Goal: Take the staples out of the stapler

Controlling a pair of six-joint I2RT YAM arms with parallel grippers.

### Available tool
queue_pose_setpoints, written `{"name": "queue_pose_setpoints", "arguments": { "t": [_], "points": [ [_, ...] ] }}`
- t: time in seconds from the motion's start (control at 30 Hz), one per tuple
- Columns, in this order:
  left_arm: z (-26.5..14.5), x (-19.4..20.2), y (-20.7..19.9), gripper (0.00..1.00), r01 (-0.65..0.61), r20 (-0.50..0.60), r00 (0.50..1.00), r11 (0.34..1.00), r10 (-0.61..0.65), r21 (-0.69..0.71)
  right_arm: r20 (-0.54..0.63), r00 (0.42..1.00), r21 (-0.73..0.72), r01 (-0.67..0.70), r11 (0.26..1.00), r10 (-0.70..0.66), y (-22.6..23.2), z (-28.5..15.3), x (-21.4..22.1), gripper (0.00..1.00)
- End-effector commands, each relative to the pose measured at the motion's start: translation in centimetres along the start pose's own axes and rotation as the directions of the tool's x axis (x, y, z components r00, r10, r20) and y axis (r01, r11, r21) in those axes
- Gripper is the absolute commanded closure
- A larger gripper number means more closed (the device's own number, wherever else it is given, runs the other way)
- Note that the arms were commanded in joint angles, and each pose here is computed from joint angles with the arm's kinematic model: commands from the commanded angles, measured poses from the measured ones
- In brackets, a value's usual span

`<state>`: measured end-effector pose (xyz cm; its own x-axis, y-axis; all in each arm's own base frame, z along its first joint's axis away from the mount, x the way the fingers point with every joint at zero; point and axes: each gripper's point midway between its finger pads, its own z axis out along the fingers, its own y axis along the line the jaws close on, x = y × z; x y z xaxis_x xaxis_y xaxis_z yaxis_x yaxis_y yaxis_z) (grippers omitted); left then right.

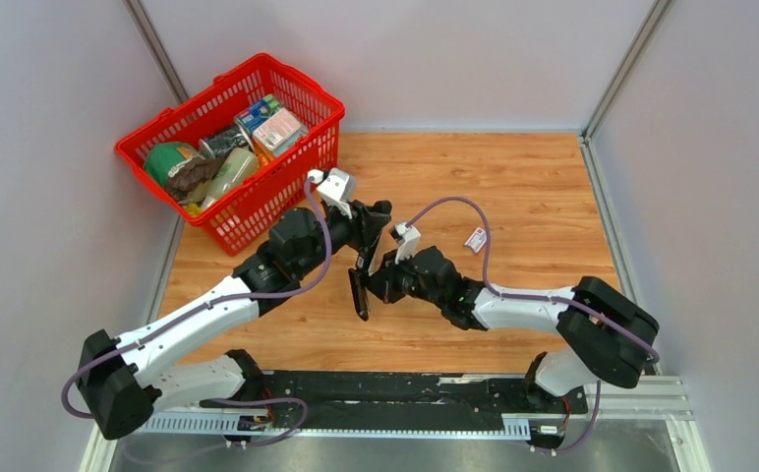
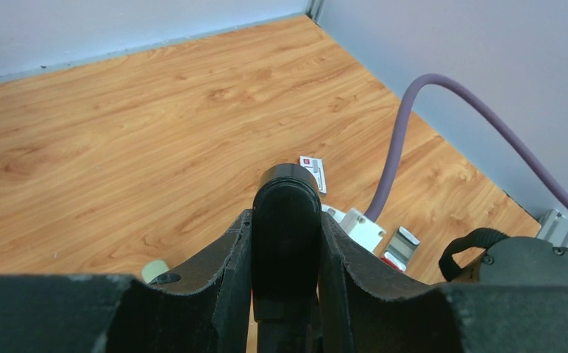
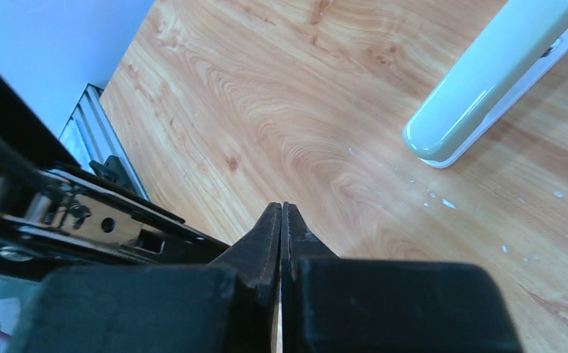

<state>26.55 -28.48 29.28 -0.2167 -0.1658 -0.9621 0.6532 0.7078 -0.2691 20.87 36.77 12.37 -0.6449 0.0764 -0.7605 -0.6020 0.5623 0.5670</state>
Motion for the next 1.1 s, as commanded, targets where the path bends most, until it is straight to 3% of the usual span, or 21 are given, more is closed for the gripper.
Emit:
{"name": "queue_pose_setpoints", "arguments": {
  "t": [0.0,0.7,1.07],
  "points": [
    [0.4,-5.6,-2.4,1.0,0.018,0.121,0.992,0.997,-0.027,0.073,0.049,0.997,-0.122,-0.046,0.991,0.053,2.5,0.5,-1.2,1.0],
    [2.7,-3.0,-2.1,1.0,-0.032,-0.117,0.992,0.999,0.036,0.032,0.067,0.997,-0.162,-0.027,0.986,0.038,2.7,1.9,-1.0,1.0],
    [1.7,-3.1,-2.0,1.0,-0.04,-0.117,0.992,0.999,0.043,0.033,0.086,0.996,-0.114,-0.012,0.993,0.022,2.0,1.3,-1.6,1.0]
  ]
}}
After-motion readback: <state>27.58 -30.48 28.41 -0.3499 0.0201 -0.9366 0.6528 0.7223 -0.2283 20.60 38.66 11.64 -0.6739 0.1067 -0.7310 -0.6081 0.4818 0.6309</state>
